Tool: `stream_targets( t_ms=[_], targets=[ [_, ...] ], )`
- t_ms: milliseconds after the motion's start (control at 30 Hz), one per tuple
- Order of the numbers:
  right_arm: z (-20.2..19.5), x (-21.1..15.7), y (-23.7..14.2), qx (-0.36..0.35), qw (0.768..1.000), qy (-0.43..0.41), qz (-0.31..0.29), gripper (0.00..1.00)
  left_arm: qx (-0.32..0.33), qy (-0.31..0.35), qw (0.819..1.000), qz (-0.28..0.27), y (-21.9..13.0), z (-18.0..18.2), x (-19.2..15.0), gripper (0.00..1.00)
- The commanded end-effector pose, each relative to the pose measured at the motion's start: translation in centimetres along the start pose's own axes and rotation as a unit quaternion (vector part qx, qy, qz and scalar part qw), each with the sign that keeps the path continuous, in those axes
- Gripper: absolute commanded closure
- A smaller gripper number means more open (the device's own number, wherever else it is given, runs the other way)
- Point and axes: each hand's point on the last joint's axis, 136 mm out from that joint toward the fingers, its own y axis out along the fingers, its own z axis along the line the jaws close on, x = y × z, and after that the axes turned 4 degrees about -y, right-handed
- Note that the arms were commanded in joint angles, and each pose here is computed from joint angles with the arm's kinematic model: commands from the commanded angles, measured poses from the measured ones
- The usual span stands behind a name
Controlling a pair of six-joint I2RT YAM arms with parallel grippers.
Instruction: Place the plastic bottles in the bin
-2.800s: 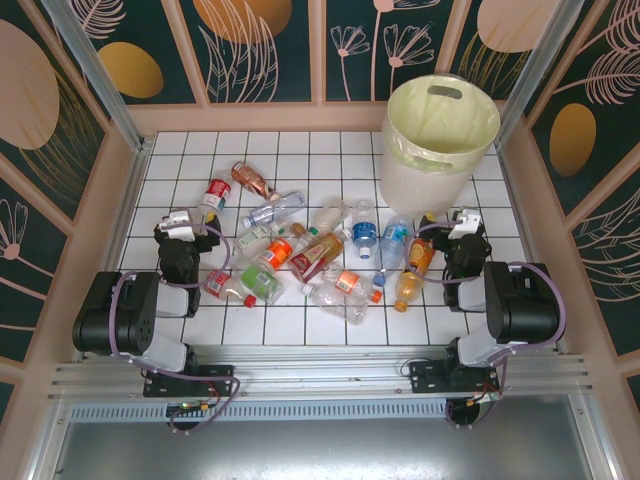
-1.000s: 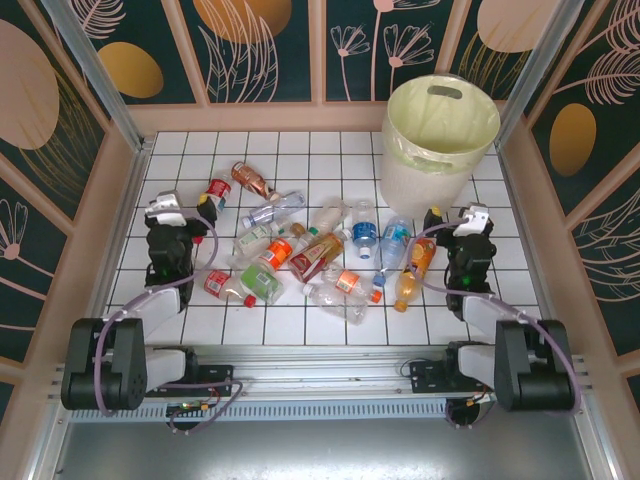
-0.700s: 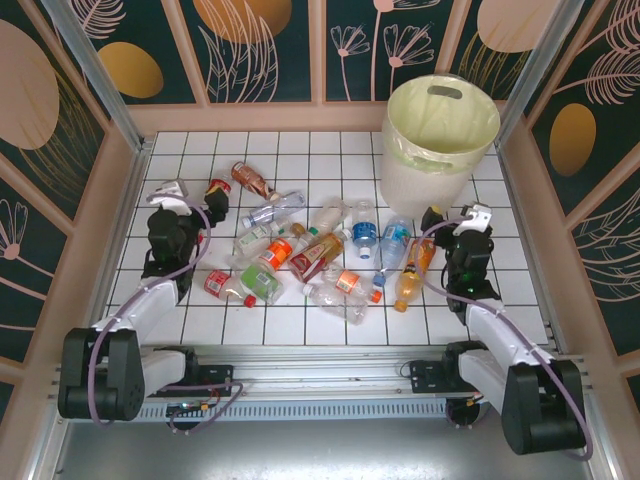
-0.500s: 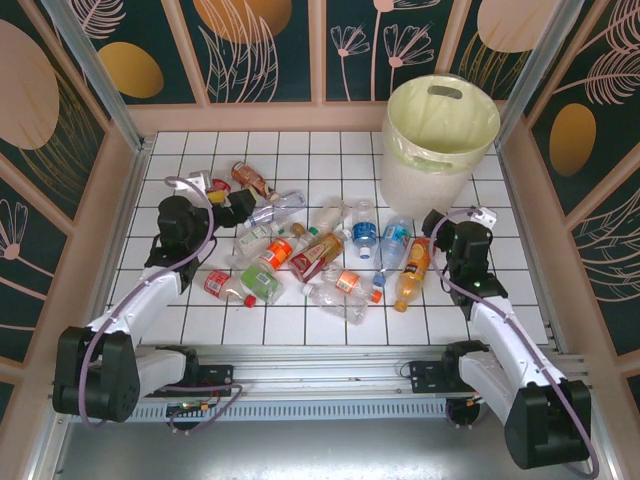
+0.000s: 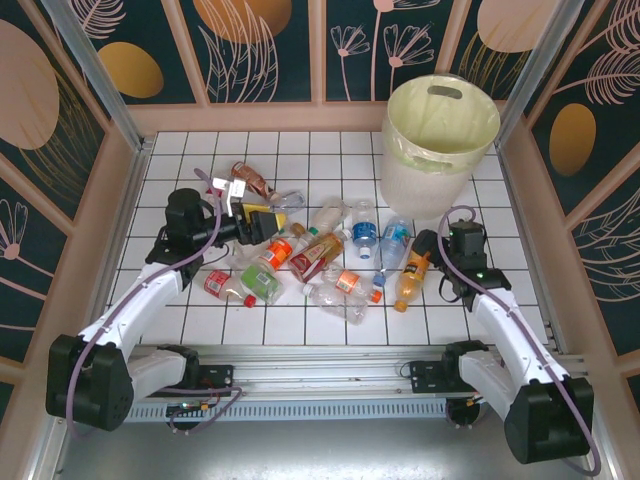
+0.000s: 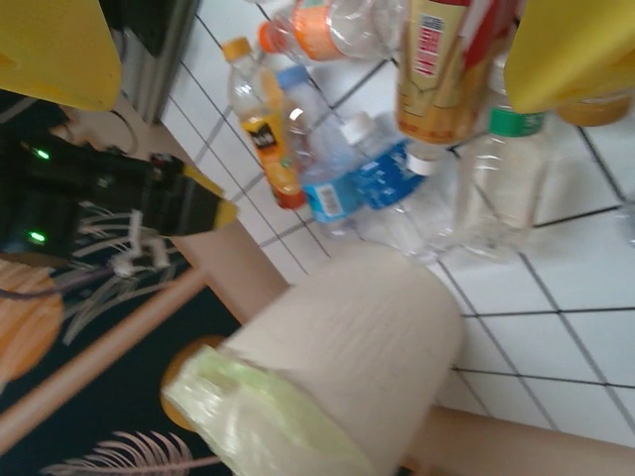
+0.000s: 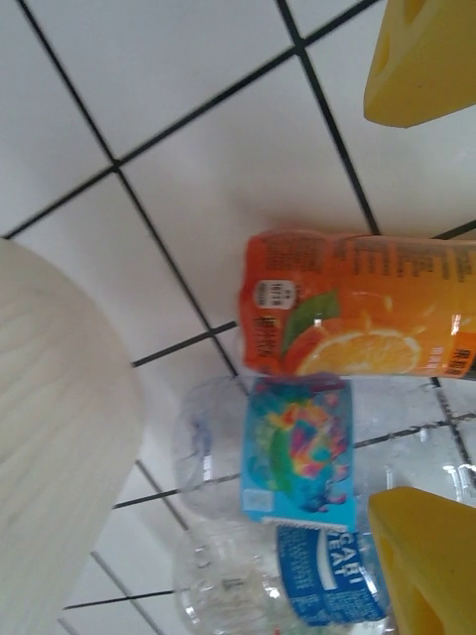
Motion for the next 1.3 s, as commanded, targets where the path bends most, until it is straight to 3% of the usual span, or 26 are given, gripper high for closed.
stream_targets(
  t_ms=[0,267,1000,1267],
  targets=[
    [0.5,-1.7,0.2,0.013,0.999,0.008,0.044,0.07,-0.056,0.015,0.998,0.015,-0.2,-2.9,0.1,0.01],
    [0.5,-3.4,2.2,0.019,0.997,0.009,0.08,0.14,-0.062,0.028,0.998,0.009,-0.6,-3.6,0.2,0.01],
    [-0.4,-4.7,6.1,0.009,0.995,0.011,0.096,0.31,-0.061,0.034,0.998,0.003,-0.7,-3.7,0.0,0.01],
    [-0.7,-4.2,5.9,-0.005,0.996,0.003,0.088,0.26,-0.059,0.033,0.998,0.004,-0.8,-3.7,0.0,0.01]
  ],
)
